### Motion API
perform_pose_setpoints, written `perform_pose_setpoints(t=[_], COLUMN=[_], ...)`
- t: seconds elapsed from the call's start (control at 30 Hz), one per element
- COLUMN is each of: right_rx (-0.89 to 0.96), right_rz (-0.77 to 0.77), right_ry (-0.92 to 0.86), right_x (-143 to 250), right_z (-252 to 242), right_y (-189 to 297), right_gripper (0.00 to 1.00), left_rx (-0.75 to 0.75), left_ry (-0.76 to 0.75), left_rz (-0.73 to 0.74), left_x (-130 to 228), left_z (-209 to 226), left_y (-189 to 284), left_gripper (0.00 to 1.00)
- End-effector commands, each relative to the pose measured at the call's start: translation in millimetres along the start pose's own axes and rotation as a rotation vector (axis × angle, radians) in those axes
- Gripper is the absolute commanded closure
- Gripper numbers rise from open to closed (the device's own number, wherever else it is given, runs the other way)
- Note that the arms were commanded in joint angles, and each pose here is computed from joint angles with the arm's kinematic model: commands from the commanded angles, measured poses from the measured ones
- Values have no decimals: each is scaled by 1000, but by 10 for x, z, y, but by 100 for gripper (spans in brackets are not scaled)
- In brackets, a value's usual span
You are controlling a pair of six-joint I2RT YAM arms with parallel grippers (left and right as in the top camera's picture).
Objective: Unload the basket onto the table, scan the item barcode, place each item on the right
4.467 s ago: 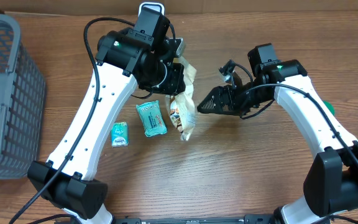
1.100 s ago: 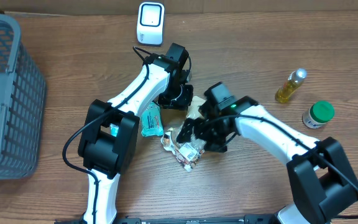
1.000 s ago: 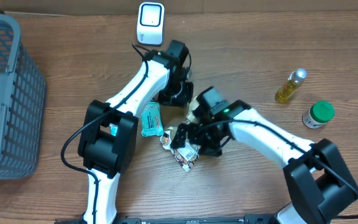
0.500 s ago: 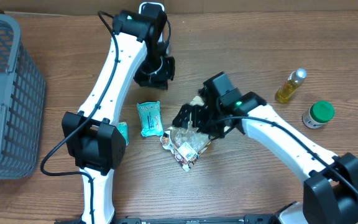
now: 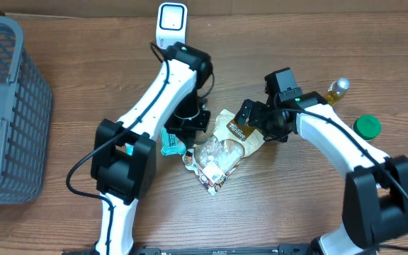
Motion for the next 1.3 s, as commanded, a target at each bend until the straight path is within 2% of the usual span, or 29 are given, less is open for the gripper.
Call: perform_pose_setpoints(t=[0.0, 0.23, 0.47, 0.97, 1.03, 1.13, 1.27], right_rx=[0, 20, -58, -166, -163, -167, -150], right_rz=[27, 67, 168, 441, 466, 447, 326], right_ry=[48, 32, 98, 52, 74, 145, 155], right_x=[-11, 42, 240, 911, 982, 991, 778], right_z=[-18, -96, -48, 1, 14, 20, -9], right_y=[-118, -177, -177, -201, -152, 23, 369], right_gripper=[0, 0, 0, 0, 1, 2, 0], left_rx=[-19, -109, -74, -132, -130, -128, -113], left_ry=[-24, 13, 9, -8, -9, -10, -8], left_rz=[-23, -27, -105, -390, -419, -449, -503], left_x=[80, 34, -227, -659, -695, -727, -770], left_z=[-85, -62, -51, -111, -129, -150, -188], left_y=[23, -329, -660, -210, -137, -52, 147], left_gripper=[96, 96, 96, 96, 91, 87, 88])
Point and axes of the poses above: each gripper's point midway between its finger pads, its own y axis back along the fingers, its own z axis along the line the jaws close on, x = y × z, the point moved 4 cm from there along y, back along the fingers, and after that the axes turned 9 degrees about y, right-handed, at the moved point
